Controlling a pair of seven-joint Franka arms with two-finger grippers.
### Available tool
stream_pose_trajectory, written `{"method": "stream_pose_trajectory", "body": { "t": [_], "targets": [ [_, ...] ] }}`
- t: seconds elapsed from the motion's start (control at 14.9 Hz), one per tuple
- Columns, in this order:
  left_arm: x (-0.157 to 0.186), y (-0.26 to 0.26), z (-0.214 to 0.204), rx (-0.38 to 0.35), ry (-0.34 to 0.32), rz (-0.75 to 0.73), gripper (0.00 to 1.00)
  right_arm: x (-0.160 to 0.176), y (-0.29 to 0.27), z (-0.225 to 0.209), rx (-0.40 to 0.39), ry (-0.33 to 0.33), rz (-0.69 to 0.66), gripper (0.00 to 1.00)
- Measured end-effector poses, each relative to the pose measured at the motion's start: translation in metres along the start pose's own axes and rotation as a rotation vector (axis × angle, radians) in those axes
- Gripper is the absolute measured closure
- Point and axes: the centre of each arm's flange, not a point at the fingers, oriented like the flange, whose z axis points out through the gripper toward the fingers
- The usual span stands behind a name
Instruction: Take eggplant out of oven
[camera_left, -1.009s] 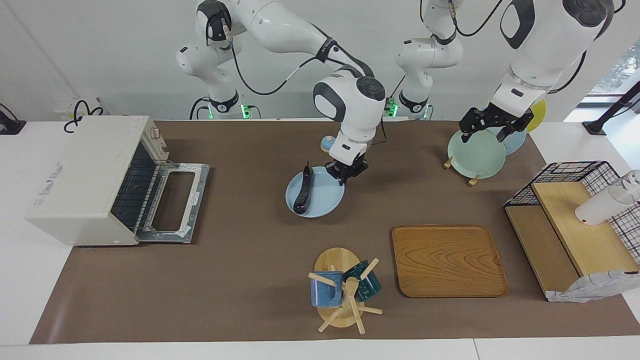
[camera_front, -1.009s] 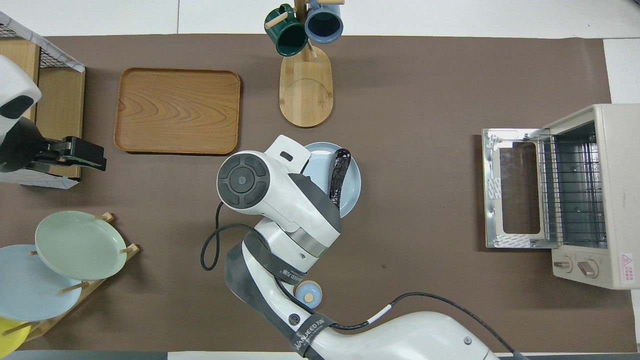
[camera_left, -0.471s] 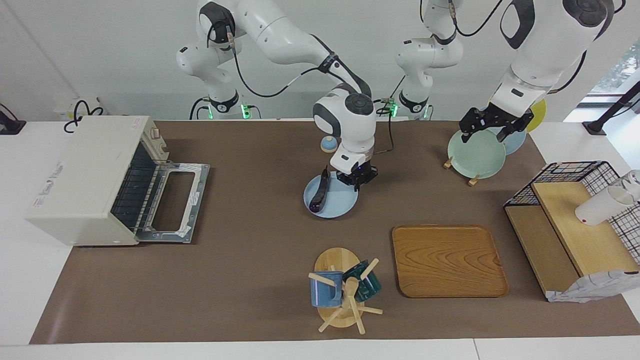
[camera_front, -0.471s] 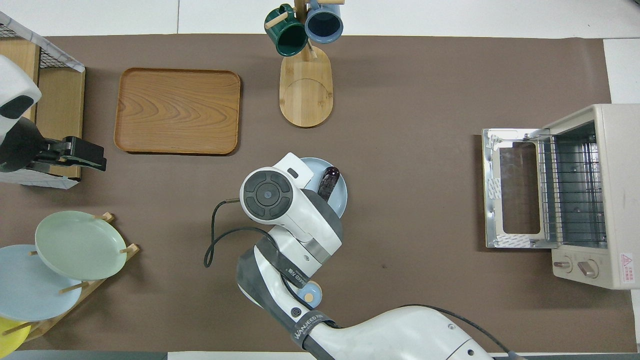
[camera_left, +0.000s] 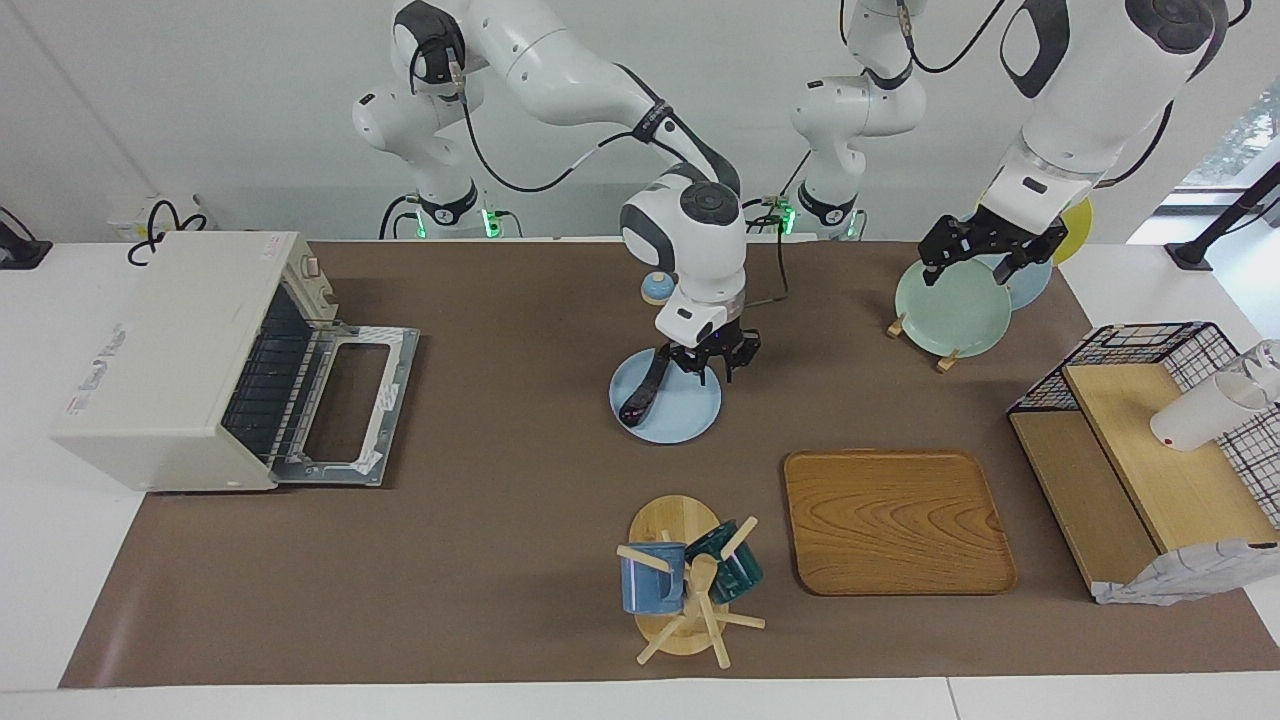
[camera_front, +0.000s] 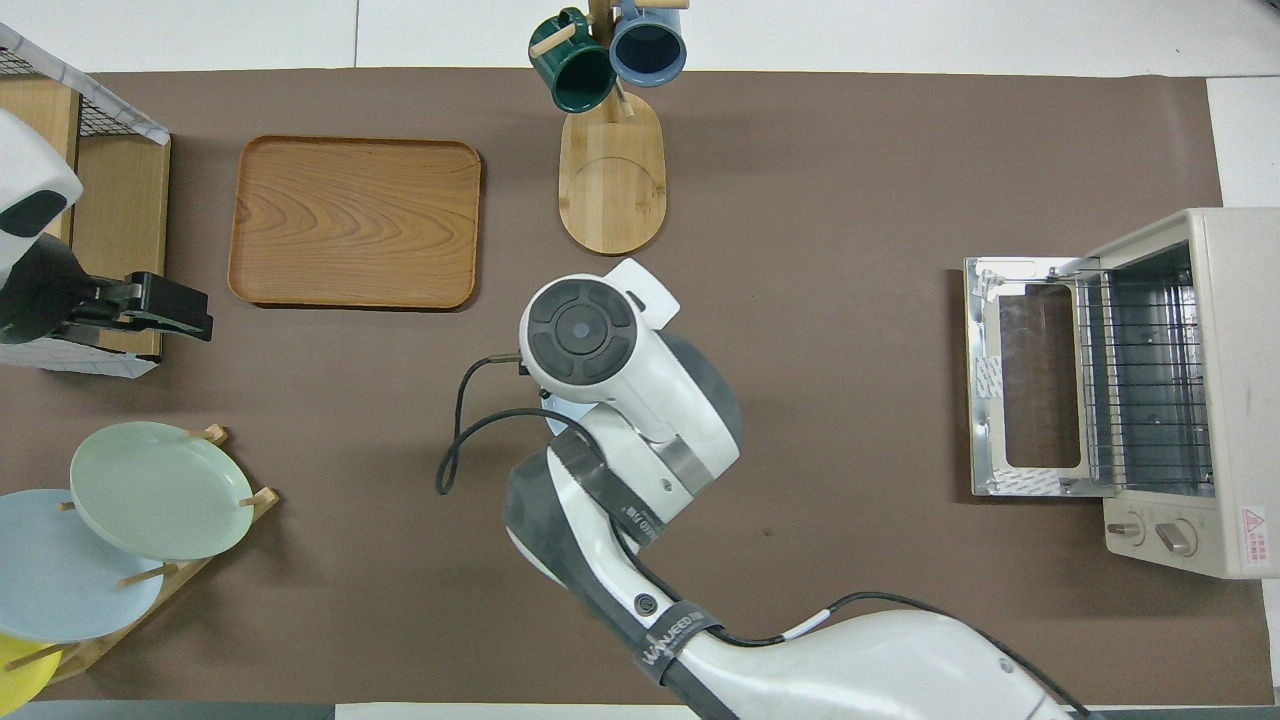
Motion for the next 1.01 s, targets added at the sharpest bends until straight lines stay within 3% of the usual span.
{"method": "stream_pose_trajectory", "body": {
  "t": [0.13, 0.2, 0.47, 0.74, 1.01],
  "targets": [
    [0.0, 0.0, 0.0, 0.0, 0.0, 0.0, 0.0, 0.018, 0.054, -0.015, -0.05, -0.018, -0.025, 0.93],
    [0.0, 0.001, 0.0, 0.0, 0.0, 0.002, 0.0, 0.025, 0.083, -0.018, -0.065, -0.031, -0.028, 0.99],
    [0.0, 0.009, 0.0, 0.001, 0.002, 0.017, 0.0, 0.028, 0.203, 0.009, -0.135, -0.107, -0.04, 0.99],
    [0.001, 0.046, 0.003, -0.006, 0.042, 0.081, 0.0, 0.009, 0.288, 0.054, -0.23, -0.143, -0.128, 0.99],
    [0.0, 0.106, 0.034, -0.107, 0.055, 0.155, 0.0, -0.002, 0.34, 0.071, -0.253, -0.153, -0.147, 0.99]
  ]
}}
